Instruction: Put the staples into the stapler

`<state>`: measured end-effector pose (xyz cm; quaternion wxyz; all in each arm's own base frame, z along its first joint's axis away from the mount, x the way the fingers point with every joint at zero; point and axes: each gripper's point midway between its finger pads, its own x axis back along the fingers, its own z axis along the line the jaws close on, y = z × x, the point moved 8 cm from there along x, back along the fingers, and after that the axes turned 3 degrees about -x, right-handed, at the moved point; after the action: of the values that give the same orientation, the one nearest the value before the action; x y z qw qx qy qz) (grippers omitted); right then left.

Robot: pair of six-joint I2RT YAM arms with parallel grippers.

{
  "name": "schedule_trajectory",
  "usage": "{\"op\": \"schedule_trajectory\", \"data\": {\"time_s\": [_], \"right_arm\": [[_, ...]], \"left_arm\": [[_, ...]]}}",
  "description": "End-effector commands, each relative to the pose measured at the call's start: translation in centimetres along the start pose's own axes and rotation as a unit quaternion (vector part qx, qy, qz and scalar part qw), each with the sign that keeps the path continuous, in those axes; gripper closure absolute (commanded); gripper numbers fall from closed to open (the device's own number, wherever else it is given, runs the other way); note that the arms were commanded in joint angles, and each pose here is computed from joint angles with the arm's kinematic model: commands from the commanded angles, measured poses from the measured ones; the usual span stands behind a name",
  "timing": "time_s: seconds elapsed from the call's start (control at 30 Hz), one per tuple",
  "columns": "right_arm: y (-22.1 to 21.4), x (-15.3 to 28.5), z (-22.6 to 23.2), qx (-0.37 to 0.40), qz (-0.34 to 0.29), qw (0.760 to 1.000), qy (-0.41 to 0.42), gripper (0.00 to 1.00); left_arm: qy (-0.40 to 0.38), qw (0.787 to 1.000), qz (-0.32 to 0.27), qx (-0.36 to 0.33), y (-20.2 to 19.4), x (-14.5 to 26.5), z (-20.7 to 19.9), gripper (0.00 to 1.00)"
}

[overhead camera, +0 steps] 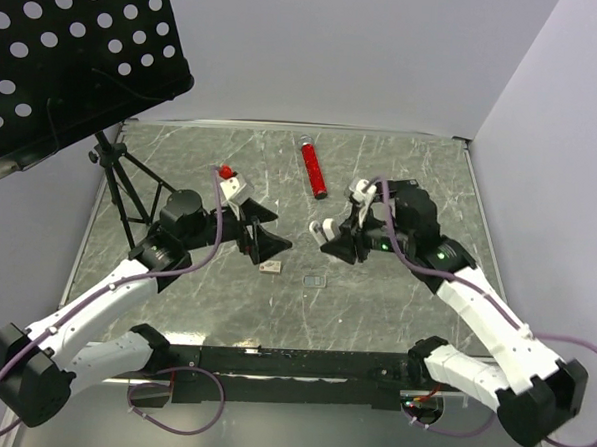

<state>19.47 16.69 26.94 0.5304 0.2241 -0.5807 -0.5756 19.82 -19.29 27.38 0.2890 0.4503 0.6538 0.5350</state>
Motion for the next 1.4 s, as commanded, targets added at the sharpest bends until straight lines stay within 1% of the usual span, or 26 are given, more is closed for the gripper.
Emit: {"op": "schedule_trajectory", "data": {"time_s": [0.0, 0.2, 0.33, 0.53, 0.57, 0.63, 0.67, 0.73, 0.77, 0.83, 0.87, 0.93, 0.97, 1.03, 1.07, 1.1, 1.13, 1.2, 1.23, 1.27, 1.3, 1.37], "right_arm": [[1.9, 1.4, 3.5, 0.045, -0.08, 0.992, 0.092, 1.0], [1.6, 1.9, 5.1, 0.058, -0.088, 0.987, 0.12, 1.0], [1.9, 1.9, 5.5, 0.061, -0.094, 0.985, 0.13, 1.0], [2.1, 1.6, 5.6, 0.066, -0.09, 0.985, 0.128, 1.0], [2.1, 1.6, 5.6, 0.066, -0.09, 0.985, 0.129, 1.0], [2.1, 1.5, 5.7, 0.064, -0.09, 0.985, 0.132, 1.0], [2.2, 1.5, 5.7, 0.065, -0.091, 0.985, 0.133, 1.0], [2.2, 1.5, 5.8, 0.064, -0.092, 0.984, 0.137, 1.0], [2.3, 1.5, 5.8, 0.064, -0.092, 0.984, 0.137, 1.0], [2.4, 1.5, 5.9, 0.063, -0.094, 0.983, 0.142, 1.0], [2.4, 1.5, 5.9, 0.063, -0.094, 0.983, 0.142, 1.0], [2.5, 1.4, 5.9, 0.062, -0.097, 0.983, 0.143, 1.0], [2.5, 1.4, 6.0, 0.062, -0.097, 0.983, 0.145, 1.0], [2.5, 1.3, 5.9, 0.06, -0.097, 0.983, 0.145, 1.0], [2.6, 1.3, 5.9, 0.057, -0.096, 0.983, 0.145, 1.0], [2.6, 1.2, 5.9, 0.049, -0.094, 0.983, 0.147, 0.97], [2.5, 1.1, 5.9, 0.045, -0.09, 0.983, 0.151, 0.8], [2.7, 1.1, 5.9, 0.038, -0.086, 0.984, 0.15, 0.62], [2.6, 1.0, 5.8, 0.034, -0.084, 0.985, 0.147, 0.49], [2.8, 1.0, 5.7, 0.035, -0.086, 0.986, 0.14, 0.44], [2.9, 1.1, 5.7, 0.029, -0.087, 0.987, 0.133, 0.35], [3.3, 1.3, 5.6, 0.02, -0.089, 0.988, 0.122, 0.25]], "left_arm": [[-0.102, 0.987, -0.083, -0.09, 3.4, -0.3, -2.9, 0.03], [-0.183, 0.975, -0.073, -0.102, 4.1, -1.7, -4.6, 0.02], [-0.221, 0.969, -0.059, -0.09, 3.9, -3.3, -5.4, 0.01], [-0.252, 0.962, -0.064, -0.08, 4.0, -4.0, -6.1, 0.11], [-0.255, 0.962, -0.064, -0.076, 3.9, -4.0, -6.2, 0.16], [-0.265, 0.96, -0.058, -0.067, 3.7, -4.1, -6.3, 0.21], [-0.27, 0.959, -0.058, -0.067, 3.7, -4.1, -6.3, 0.25], [-0.275, 0.958, -0.054, -0.06, 3.5, -4.0, -6.4, 0.31], [-0.274, 0.959, -0.053, -0.059, 3.3, -4.0, -6.4, 0.38], [-0.276, 0.958, -0.051, -0.057, 3.2, -3.8, -6.5, 0.46], [-0.276, 0.959, -0.047, -0.054, 3.0, -3.8, -6.4, 0.54], [-0.275, 0.959, -0.043, -0.052, 2.9, -3.8, -6.4, 0.62], [-0.275, 0.959, -0.041, -0.051, 3.0, -3.8, -6.4, 0.72], [-0.275, 0.96, -0.034, -0.046, 3.0, -3.8, -6.4, 0.83], [-0.272, 0.961, -0.034, -0.044, 3.1, -3.8, -6.4, 0.99], [-0.269, 0.962, -0.031, -0.039, 3.1, -3.8, -6.4, 0.99], [-0.265, 0.963, -0.03, -0.037, 3.1, -3.8, -6.4, 0.99], [-0.237, 0.97, -0.036, -0.031, 3.4, -3.7, -6.1, 0.99], [-0.226, 0.973, -0.03, -0.03, 3.1, -3.7, -5.9, 0.99], [-0.215, 0.976, -0.028, -0.03, 3.0, -3.6, -5.8, 0.99], [-0.196, 0.979, -0.034, -0.032, 3.3, -3.4, -5.6, 0.99], [-0.185, 0.982, -0.027, -0.03, 3.0, -3.0, -5.3, 0.99]]}}
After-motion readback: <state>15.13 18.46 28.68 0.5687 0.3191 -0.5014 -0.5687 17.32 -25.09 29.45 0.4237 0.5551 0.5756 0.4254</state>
